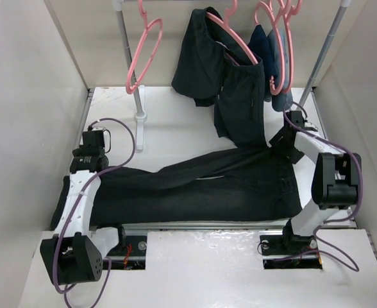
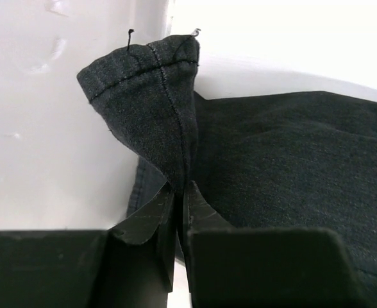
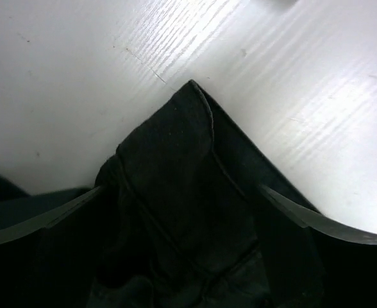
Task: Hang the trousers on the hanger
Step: Flatten out the trousers at the center of the board, then fold the trousers at the center of the board.
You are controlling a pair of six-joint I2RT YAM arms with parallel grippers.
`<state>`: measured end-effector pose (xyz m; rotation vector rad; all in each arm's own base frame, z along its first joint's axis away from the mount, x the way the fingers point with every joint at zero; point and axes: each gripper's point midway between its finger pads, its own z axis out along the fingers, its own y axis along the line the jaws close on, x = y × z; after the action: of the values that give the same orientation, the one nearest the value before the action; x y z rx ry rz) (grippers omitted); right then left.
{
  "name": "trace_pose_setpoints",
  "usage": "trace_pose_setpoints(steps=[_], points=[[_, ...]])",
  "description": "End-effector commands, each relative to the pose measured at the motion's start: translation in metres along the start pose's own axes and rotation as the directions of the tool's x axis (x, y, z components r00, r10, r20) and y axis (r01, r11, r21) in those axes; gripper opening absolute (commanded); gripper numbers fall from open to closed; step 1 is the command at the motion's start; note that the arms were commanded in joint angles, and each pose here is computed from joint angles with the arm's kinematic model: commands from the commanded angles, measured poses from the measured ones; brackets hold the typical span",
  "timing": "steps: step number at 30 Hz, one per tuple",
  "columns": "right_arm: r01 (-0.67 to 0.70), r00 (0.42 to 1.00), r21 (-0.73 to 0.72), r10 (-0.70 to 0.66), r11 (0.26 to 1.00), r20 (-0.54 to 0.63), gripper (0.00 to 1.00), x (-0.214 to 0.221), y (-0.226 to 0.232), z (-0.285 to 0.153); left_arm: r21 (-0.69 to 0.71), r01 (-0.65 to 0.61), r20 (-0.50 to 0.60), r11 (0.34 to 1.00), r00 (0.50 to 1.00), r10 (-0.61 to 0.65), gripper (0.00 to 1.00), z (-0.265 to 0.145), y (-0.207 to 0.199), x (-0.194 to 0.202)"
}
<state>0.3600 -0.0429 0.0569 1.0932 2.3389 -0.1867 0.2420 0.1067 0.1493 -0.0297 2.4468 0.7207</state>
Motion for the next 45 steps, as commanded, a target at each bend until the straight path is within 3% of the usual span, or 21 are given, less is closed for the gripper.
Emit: trace_pose_setpoints(steps=[1,2,3,7,13,17,20,23,27,29,30,31,34,37,41,42,44,45], points=[[-0.026,1.0,-0.081,0.027,0.996,0.015,0.9,-0.019,0.029,0.005,-0.097,0.045,0.041,0.994,0.998,-0.042,0.0,-0.004,0.028,-0.018],[-0.023,1.0,-0.071,0.023,0.997,0.005,0.82,-0.016,0.028,0.009,-0.121,0.027,0.039,0.992,0.999,-0.023,0.0,-0.004,0.035,-0.018],[-0.022,1.0,-0.069,0.022,0.997,0.003,0.62,-0.014,0.028,0.013,-0.151,0.021,0.04,0.988,0.999,-0.015,0.0,-0.005,0.041,-0.02],[-0.024,0.996,0.008,0.024,1.0,0.082,0.0,-0.032,0.01,0.007,-0.233,0.015,0.076,0.972,0.997,0.003,0.0,-0.005,0.066,-0.035],[-0.043,0.964,-0.007,0.043,0.999,0.261,0.0,-0.069,-0.01,-0.046,-0.329,0.001,0.087,0.944,0.996,0.029,0.0,-0.009,0.107,-0.077],[-0.102,0.914,-0.065,0.119,0.993,0.388,0.0,-0.08,-0.034,-0.087,-0.334,-0.019,-0.004,0.942,1.0,0.019,0.0,-0.004,0.138,-0.083],[-0.15,0.881,-0.123,0.189,0.981,0.433,0.0,-0.072,-0.051,-0.107,-0.283,-0.068,-0.127,0.957,0.991,0.033,0.0,0.0,0.139,-0.058],[-0.172,0.886,-0.206,0.243,0.963,0.396,0.0,-0.052,-0.054,-0.113,-0.189,-0.132,-0.244,0.973,0.966,0.083,0.0,0.003,0.118,-0.016],[-0.225,0.895,-0.244,0.299,0.943,0.33,0.0,-0.03,-0.063,-0.122,-0.063,-0.272,-0.46,0.96,0.862,0.214,0.0,0.003,0.088,0.063],[-0.244,0.897,-0.235,0.312,0.941,0.315,0.0,-0.024,-0.07,-0.126,-0.026,-0.315,-0.521,0.949,0.815,0.256,0.08,-0.002,0.082,0.087],[-0.259,0.899,-0.224,0.319,0.94,0.3,0.01,-0.017,-0.077,-0.129,-0.004,-0.332,-0.534,0.943,0.798,0.279,0.27,-0.004,0.079,0.095],[-0.261,0.897,-0.212,0.317,0.942,0.306,0.06,-0.016,-0.082,-0.13,0.054,-0.343,-0.566,0.938,0.763,0.312,0.37,-0.005,0.069,0.113],[-0.258,0.904,-0.196,0.308,0.946,0.298,0.14,-0.008,-0.089,-0.131,0.209,-0.349,-0.606,0.913,0.687,0.401,0.57,-0.02,0.048,0.147],[-0.235,0.912,-0.182,0.282,0.955,0.298,0.15,-0.003,-0.095,-0.132,0.219,-0.33,-0.582,0.918,0.711,0.394,0.62,-0.027,0.048,0.147],[-0.2,0.924,-0.148,0.237,0.969,0.301,0.15,0.001,-0.101,-0.13,0.174,-0.218,-0.445,0.96,0.852,0.275,0.67,-0.036,0.06,0.092],[-0.201,0.922,-0.152,0.239,0.968,0.305,0.15,-0.001,-0.102,-0.134,0.234,-0.176,-0.41,0.956,0.874,0.261,0.68,-0.038,0.049,0.088],[-0.18,0.926,-0.147,0.218,0.973,0.309,0.15,-0.002,-0.103,-0.136,0.246,-0.11,-0.392,0.963,0.897,0.203,0.71,-0.042,0.047,0.088],[-0.183,0.922,-0.156,0.224,0.971,0.315,0.15,-0.005,-0.101,-0.14,0.271,-0.089,-0.421,0.959,0.885,0.201,0.74,-0.041,0.039,0.103]])
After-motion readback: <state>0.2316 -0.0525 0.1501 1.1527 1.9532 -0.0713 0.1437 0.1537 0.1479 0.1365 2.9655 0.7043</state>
